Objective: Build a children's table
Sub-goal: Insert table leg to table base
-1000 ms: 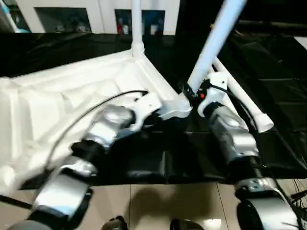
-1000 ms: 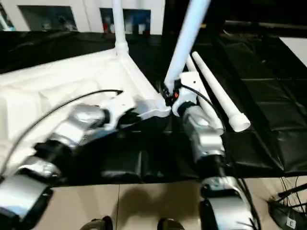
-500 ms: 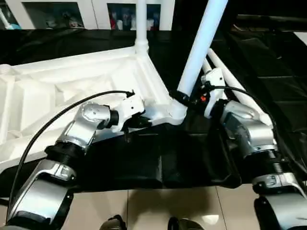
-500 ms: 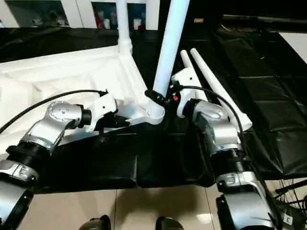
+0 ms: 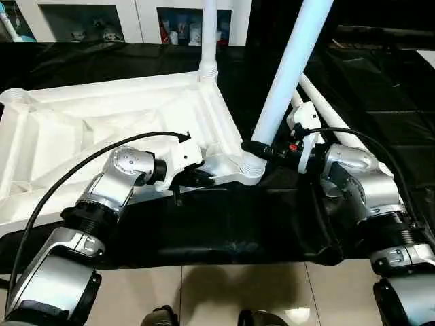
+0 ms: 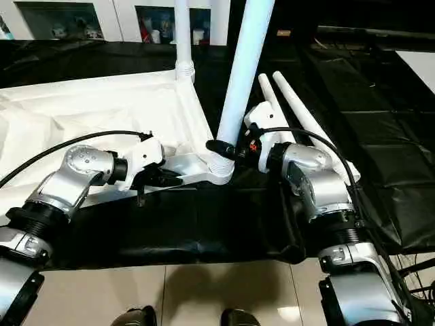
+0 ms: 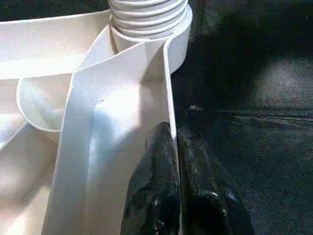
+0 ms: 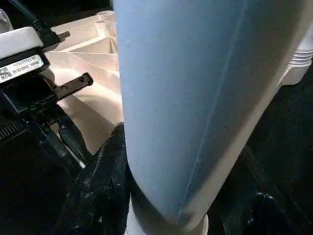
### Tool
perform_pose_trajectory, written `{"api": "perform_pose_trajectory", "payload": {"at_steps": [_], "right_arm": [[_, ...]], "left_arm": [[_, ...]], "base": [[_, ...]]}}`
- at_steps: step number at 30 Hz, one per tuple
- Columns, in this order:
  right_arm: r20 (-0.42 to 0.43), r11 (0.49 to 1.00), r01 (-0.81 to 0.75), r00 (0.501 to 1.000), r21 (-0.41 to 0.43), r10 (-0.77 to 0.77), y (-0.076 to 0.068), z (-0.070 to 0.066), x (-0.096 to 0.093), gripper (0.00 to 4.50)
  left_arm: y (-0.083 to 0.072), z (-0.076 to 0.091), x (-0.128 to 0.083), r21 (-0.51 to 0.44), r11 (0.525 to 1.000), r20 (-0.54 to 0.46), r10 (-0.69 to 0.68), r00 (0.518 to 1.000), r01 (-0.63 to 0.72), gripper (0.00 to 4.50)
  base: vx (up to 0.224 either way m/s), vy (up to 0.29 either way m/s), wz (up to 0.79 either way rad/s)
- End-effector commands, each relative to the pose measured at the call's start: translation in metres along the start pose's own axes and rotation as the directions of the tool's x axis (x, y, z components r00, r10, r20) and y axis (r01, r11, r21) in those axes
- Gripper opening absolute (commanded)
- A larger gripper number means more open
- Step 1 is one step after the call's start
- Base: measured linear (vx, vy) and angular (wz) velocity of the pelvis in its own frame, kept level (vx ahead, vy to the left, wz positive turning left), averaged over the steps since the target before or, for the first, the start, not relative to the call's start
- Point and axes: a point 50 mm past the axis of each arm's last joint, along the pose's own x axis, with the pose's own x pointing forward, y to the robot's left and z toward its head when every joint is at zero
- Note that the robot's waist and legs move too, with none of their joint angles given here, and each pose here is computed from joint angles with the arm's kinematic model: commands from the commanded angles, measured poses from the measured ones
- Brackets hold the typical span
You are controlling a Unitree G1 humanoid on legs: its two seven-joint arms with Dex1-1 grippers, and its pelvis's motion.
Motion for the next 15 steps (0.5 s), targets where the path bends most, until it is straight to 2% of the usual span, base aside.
{"api": "perform_pose_trajectory", "payload": {"at_steps": [1,5,9,13,15], "right_arm": [[-0.314,0.966,0.184,0.942,0.182,-0.121,-0.003,-0.082,-0.033,1.83],[-0.259,0.938,0.247,0.948,0.242,-0.183,-0.008,-0.079,-0.034,1.83],[-0.237,0.926,0.244,0.955,0.288,-0.178,-0.004,-0.083,-0.038,1.83],[-0.223,0.890,0.282,0.951,0.357,-0.212,-0.003,-0.092,-0.044,1.83],[-0.239,0.892,0.286,0.948,0.349,-0.211,-0.002,-0.096,-0.047,1.83]], "left_arm": [[0.003,0.009,-0.011,0.062,0.998,0.038,-0.019,0.999,0.017,0.00],[0.004,0.010,-0.011,0.065,0.998,0.044,-0.015,0.999,0.012,0.00],[0.004,0.011,-0.009,0.068,0.998,0.050,-0.011,0.999,0.007,0.00],[0.004,0.010,-0.010,0.067,0.998,0.050,-0.009,0.999,0.006,0.00],[0.004,0.010,-0.011,0.068,0.998,0.048,-0.010,0.999,0.006,0.00]], "base": [[0.000,0.000,0.00],[0.000,0.000,0.00],[0.000,0.000,0.00],[0.000,0.000,0.00],[0.000,0.000,0.00]]}}
